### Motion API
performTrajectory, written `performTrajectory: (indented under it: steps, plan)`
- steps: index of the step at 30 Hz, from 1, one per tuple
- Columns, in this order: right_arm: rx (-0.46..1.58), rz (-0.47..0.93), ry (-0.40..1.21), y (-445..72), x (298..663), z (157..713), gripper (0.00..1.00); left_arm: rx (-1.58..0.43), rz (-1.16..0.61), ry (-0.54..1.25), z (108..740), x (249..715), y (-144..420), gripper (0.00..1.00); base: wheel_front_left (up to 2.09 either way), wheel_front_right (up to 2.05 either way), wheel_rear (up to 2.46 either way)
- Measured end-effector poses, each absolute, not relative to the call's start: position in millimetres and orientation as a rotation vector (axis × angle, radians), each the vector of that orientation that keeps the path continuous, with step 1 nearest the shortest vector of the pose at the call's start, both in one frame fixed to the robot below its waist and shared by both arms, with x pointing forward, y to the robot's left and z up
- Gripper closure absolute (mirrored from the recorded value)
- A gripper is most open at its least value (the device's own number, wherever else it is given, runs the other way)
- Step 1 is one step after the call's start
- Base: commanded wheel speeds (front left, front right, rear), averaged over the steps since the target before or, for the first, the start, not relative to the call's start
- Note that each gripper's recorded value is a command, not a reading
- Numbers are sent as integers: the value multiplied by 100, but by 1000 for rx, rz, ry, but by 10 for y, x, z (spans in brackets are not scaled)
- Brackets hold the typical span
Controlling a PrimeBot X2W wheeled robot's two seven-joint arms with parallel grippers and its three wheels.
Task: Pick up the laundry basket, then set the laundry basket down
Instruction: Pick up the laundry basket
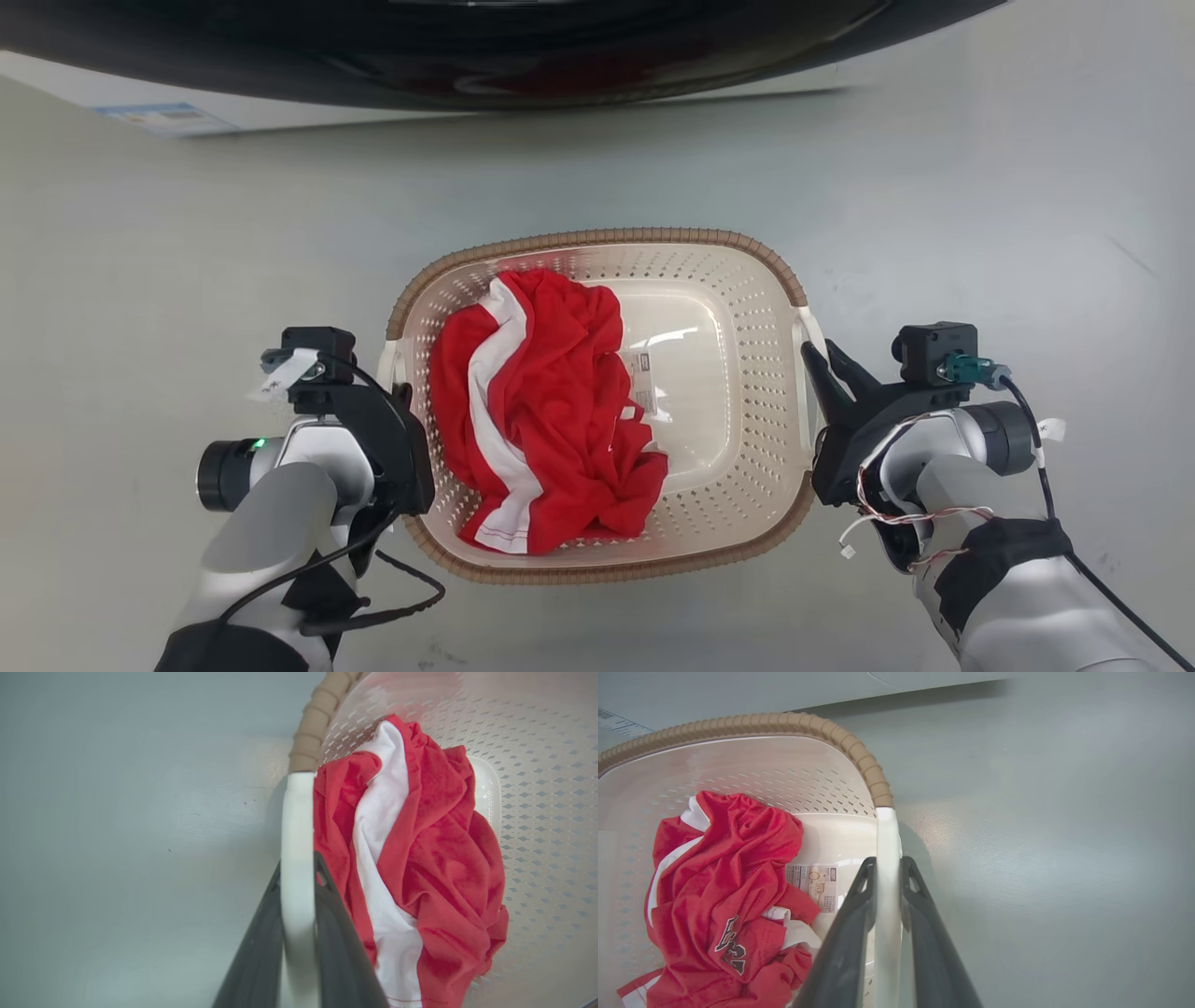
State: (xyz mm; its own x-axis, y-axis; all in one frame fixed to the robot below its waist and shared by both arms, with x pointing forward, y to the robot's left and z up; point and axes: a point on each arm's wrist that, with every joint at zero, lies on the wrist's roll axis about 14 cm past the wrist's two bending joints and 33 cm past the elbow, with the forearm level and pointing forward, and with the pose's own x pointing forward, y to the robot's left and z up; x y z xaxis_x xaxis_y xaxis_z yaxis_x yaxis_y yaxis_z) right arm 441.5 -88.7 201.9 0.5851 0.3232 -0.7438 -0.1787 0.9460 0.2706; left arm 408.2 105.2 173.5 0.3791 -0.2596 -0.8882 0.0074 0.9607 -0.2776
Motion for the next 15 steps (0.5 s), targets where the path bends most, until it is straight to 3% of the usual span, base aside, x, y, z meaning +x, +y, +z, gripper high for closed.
performTrajectory:
  steps: [15]
  plan:
    - [158, 293, 925, -911, 4429, 2456, 100, -301, -157, 1189, 2238, 4128, 1041, 100, 0, 0, 0]
